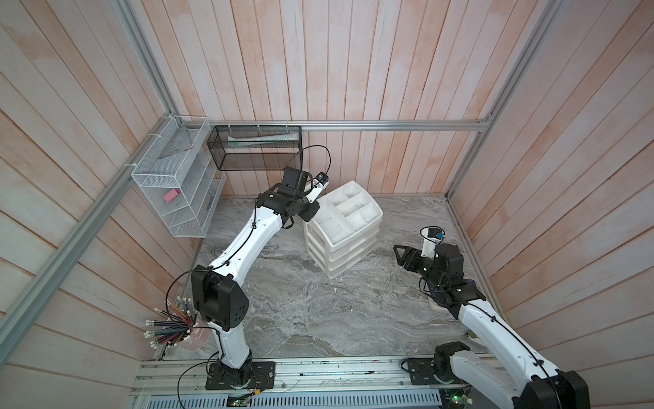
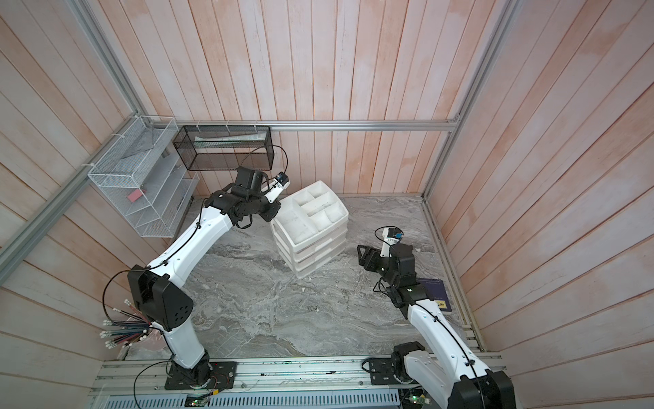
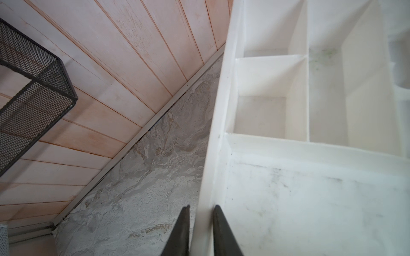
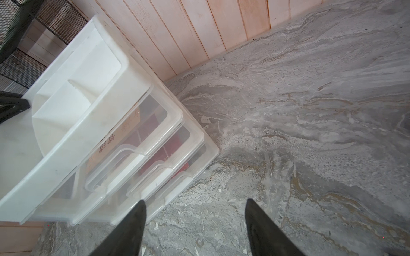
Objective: Take the postcards out of the drawer
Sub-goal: Adjust the storage box at the center of the board.
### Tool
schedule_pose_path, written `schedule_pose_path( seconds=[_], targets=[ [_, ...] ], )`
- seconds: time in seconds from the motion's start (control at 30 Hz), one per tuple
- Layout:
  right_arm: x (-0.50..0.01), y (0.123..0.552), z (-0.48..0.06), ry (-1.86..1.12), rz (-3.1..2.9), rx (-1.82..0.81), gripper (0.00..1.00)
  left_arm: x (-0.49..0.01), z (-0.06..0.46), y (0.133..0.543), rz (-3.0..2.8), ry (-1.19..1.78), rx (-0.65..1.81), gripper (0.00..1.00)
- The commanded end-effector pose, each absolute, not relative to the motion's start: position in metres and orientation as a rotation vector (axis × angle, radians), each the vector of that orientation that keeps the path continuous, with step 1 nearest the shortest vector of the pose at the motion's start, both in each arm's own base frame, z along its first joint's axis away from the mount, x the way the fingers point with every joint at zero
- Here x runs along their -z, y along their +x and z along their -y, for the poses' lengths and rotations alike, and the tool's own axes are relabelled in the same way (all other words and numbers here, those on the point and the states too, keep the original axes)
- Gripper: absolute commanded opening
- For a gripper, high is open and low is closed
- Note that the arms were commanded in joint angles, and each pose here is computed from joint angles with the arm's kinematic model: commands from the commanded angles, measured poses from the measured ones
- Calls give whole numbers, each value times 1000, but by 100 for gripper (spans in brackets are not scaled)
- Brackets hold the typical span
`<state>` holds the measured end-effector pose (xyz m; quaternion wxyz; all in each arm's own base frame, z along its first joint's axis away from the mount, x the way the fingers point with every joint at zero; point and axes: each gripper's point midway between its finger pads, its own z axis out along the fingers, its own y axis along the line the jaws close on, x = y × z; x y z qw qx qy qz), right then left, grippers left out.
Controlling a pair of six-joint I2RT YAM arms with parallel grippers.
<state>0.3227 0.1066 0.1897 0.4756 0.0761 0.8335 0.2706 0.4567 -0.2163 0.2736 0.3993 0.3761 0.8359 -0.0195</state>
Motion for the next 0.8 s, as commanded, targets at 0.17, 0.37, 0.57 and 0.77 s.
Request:
schedule_pose_path(
  seconds=[0.17, 0.37, 0.57, 0.77],
  targets=[
    [-203, 329, -115, 136, -2007, -685, 71, -197, 183, 392, -2566, 925, 52, 18],
    [-204, 333, -118, 112, -2012, -689, 71, -205, 177, 379, -2597, 875, 60, 18],
    [-202, 338, -121, 100, -2014, -697, 71, -210, 161, 359, -2614, 828, 22, 18],
    [-200, 344, -126, 94, -2017, -723, 71, -234, 157, 353, -2552, 773, 70, 24]
  ],
)
